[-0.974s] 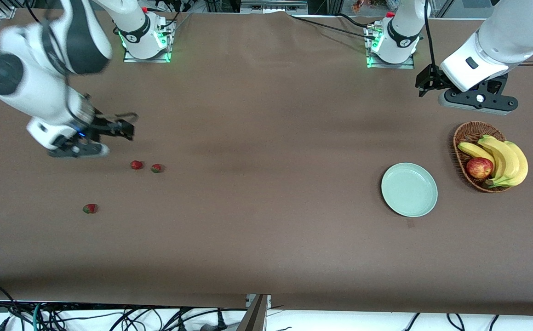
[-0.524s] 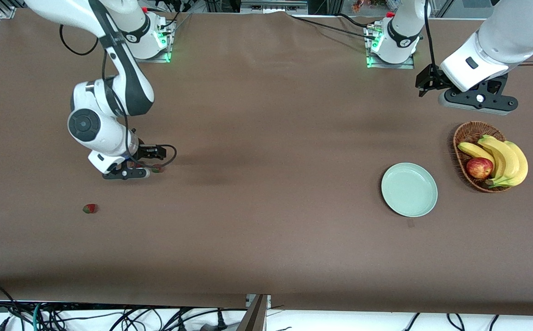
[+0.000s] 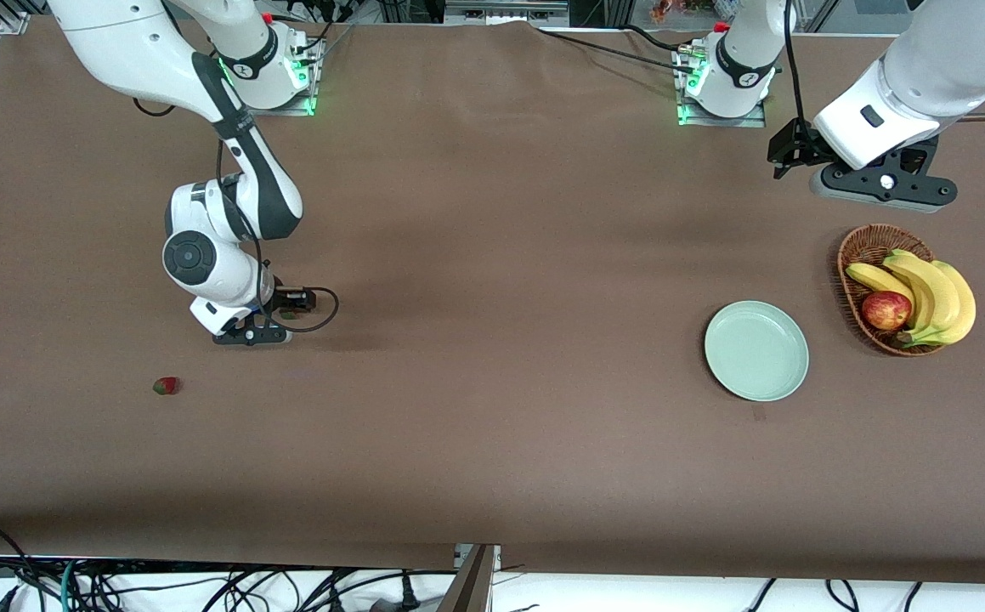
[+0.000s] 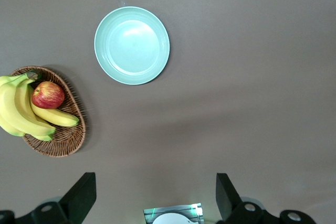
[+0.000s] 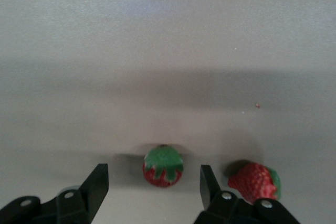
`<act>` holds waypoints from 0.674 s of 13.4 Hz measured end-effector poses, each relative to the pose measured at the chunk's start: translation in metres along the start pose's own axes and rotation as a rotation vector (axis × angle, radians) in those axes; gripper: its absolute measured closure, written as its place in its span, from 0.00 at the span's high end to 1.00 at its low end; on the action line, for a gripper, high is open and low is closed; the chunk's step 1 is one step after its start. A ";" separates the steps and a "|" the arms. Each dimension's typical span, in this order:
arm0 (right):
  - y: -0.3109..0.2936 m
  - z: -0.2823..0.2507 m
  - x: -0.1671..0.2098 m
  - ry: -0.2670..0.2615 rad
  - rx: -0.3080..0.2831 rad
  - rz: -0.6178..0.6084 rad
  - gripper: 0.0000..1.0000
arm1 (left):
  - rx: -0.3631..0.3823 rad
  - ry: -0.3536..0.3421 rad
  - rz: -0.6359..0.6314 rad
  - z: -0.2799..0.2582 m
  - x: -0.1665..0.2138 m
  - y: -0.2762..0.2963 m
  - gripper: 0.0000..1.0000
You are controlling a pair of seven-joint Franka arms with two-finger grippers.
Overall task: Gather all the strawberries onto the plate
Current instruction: 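Reach the right gripper down and grasp a red strawberry, then carry the strawberry to mid-table with the right gripper while the left gripper approaches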
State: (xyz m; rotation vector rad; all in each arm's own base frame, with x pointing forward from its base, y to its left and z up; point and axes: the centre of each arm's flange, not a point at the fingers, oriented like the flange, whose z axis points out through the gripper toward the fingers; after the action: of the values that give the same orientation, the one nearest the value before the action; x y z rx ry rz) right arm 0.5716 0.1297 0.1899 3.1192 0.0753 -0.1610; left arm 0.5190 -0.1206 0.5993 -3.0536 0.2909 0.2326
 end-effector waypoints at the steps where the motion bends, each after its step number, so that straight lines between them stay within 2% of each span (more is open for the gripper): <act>1: 0.000 0.003 0.000 0.000 0.000 0.001 0.73 | 0.000 -0.001 0.000 0.000 0.000 0.000 1.00; 4: 0.000 0.004 0.000 0.001 0.000 0.001 0.38 | 0.000 -0.001 -0.001 0.000 0.000 0.000 1.00; 5: 0.000 0.003 0.001 0.003 0.000 0.001 0.32 | 0.000 -0.002 -0.001 0.000 0.000 0.000 1.00; 9: -0.026 -0.035 0.021 0.025 0.019 0.023 0.32 | 0.000 -0.002 -0.002 0.000 0.000 -0.001 1.00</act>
State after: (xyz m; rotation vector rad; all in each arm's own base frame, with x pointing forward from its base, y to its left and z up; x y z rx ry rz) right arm 0.5946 0.1576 0.2218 3.1402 0.0378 -0.1225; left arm 0.5191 -0.1196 0.5992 -3.0537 0.2879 0.2350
